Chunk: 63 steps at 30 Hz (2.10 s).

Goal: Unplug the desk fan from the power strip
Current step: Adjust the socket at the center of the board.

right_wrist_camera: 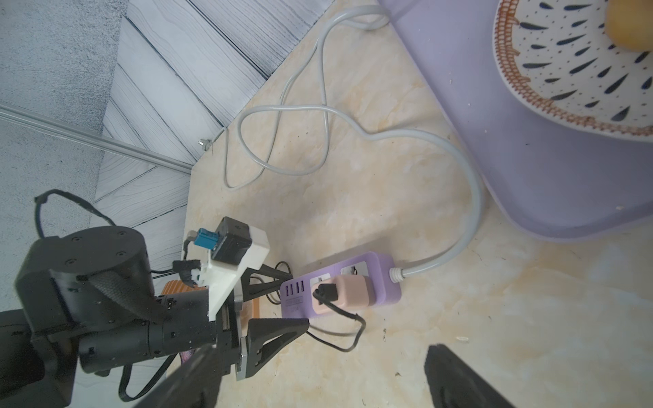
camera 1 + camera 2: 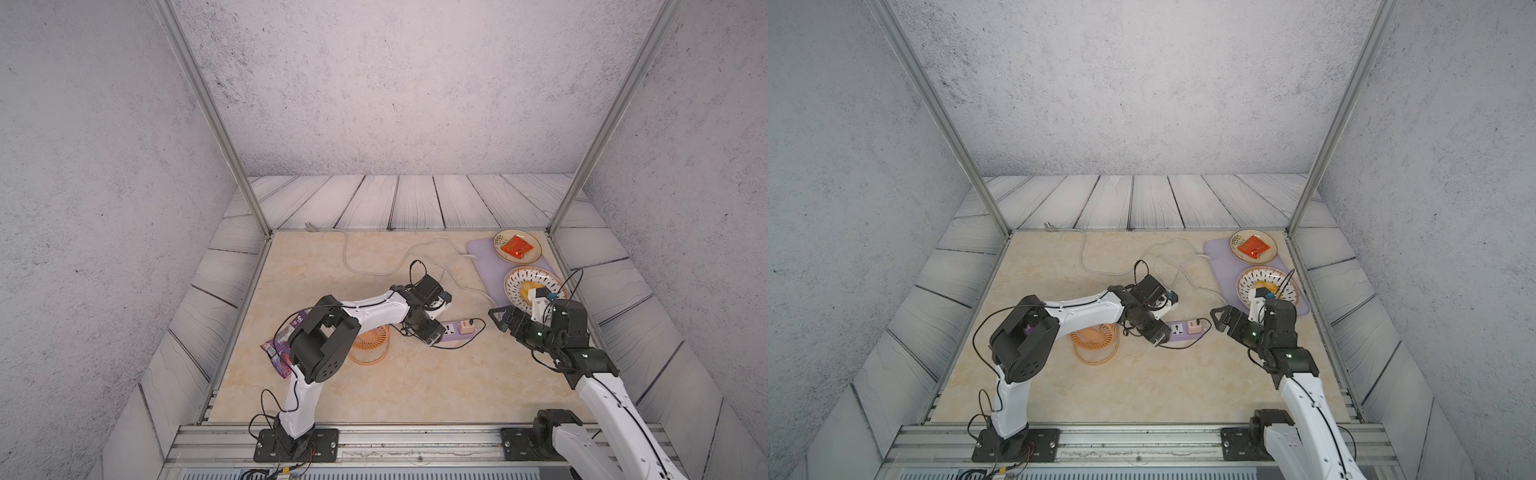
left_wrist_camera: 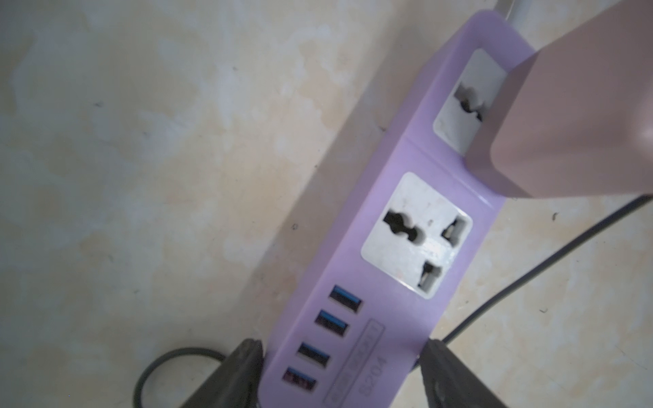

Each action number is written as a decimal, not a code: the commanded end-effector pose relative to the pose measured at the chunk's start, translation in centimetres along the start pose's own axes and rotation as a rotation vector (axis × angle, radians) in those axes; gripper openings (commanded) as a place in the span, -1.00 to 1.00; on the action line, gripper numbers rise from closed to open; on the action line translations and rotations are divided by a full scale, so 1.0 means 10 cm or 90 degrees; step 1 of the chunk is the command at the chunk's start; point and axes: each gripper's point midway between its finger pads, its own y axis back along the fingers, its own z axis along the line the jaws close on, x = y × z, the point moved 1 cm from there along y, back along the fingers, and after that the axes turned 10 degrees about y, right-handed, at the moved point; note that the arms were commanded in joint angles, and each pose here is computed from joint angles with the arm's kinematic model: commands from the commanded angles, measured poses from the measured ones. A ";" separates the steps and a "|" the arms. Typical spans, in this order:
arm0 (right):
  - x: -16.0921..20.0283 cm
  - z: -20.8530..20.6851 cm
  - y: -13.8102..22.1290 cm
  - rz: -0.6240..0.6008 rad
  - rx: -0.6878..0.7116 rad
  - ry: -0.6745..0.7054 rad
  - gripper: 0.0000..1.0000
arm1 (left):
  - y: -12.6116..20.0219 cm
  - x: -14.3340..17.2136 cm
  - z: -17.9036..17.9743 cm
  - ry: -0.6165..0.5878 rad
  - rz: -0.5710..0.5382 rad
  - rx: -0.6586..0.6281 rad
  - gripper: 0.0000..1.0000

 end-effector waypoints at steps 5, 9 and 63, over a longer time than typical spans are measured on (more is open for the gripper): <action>0.01 0.02 0.04 -0.010 -0.004 0.009 0.90 | -0.09 -0.05 0.03 -0.020 -0.007 -0.013 0.29; 0.03 -0.03 0.01 0.005 0.013 0.006 0.87 | -0.10 -0.11 0.01 -0.018 -0.020 -0.004 0.17; -0.04 0.08 -0.80 0.133 0.203 0.295 0.74 | 0.11 -0.26 0.26 -0.082 -0.105 -0.091 0.45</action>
